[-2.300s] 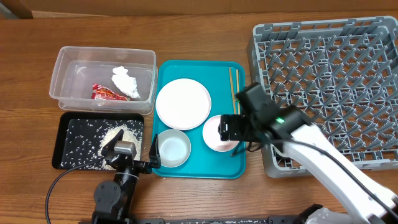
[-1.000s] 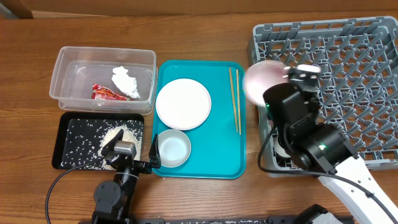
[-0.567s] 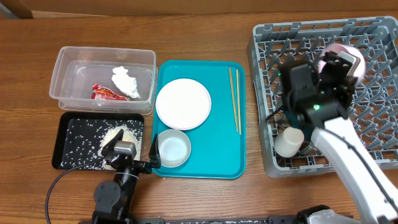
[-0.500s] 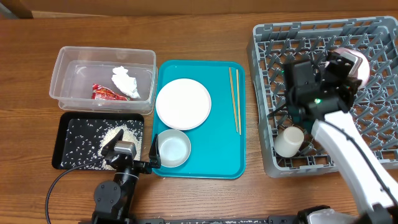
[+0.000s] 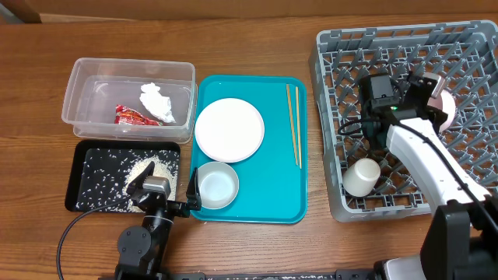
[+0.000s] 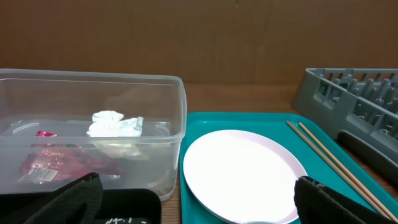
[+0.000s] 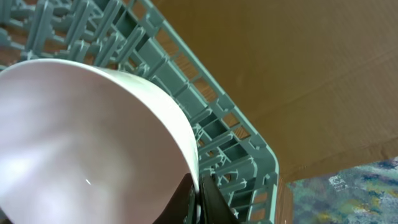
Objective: Sort waste into correct bins and load items into the dishwasher
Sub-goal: 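Lift the pink bowl and carry it into the dish rack, then release the pink bowl in the rack and reach toward the white bowl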
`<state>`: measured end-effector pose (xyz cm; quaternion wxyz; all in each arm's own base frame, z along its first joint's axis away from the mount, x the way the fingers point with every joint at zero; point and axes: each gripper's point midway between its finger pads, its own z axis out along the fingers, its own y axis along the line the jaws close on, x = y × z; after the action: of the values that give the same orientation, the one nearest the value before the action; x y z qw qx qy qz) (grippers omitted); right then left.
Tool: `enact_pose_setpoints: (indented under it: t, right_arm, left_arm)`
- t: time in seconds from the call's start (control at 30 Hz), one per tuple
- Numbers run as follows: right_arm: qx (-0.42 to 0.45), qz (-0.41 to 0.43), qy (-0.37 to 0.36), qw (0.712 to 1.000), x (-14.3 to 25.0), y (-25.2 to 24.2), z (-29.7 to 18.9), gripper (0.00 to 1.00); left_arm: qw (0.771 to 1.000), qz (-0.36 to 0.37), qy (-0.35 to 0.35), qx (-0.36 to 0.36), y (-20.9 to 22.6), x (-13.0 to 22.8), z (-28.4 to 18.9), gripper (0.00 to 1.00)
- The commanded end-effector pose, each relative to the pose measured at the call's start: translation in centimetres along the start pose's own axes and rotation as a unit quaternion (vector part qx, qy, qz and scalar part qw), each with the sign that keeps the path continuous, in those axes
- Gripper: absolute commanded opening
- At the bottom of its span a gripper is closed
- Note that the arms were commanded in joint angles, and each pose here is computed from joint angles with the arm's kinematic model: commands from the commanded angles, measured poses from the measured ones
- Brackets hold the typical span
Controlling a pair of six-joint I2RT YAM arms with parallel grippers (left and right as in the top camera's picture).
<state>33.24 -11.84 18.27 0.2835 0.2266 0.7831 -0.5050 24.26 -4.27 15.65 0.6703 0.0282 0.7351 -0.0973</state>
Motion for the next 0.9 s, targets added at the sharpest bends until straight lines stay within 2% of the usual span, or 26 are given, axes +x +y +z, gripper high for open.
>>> enact_pose_setpoints:
  t: [0.0, 0.2, 0.47, 0.6, 0.67, 0.8, 0.87]
  right_arm:
    - [-0.004, -0.013, 0.005, 1.0, 0.8, 0.8, 0.1, 0.04]
    - [-0.056, -0.048, 0.009, 0.997, 1.7, 2.9, -2.0, 0.04]
    - [-0.074, -0.094, -0.022, 0.993, 1.9, 3.9, -4.8, 0.05]
    - [-0.081, -0.114, -0.029, 0.99, 2.2, 4.1, -5.9, 0.21]
    - [-0.096, -0.098, -0.034, 0.99, 2.0, 4.4, -6.9, 0.27]
    - [-0.195, -0.073, -0.028, 0.978, 1.2, 6.6, -11.1, 0.44]
    - [-0.266, -0.07, -0.023, 0.961, 0.7, 8.0, -14.3, 0.49]
  left_arm:
    - [1.0, 0.005, -0.004, 0.004, -0.1, 0.0, 0.0, 1.0]
    - [1.0, 0.005, -0.004, 0.004, -0.1, 0.0, 0.0, 1.0]
    - [1.0, 0.005, -0.004, 0.004, -0.1, 0.0, 0.0, 1.0]
    - [1.0, 0.005, -0.004, 0.004, -0.1, 0.0, 0.0, 1.0]
    - [1.0, 0.005, -0.004, 0.004, -0.1, 0.0, 0.0, 1.0]
    - [1.0, 0.005, -0.004, 0.004, -0.1, 0.0, 0.0, 1.0]
    - [1.0, 0.005, -0.004, 0.004, -0.1, 0.0, 0.0, 1.0]
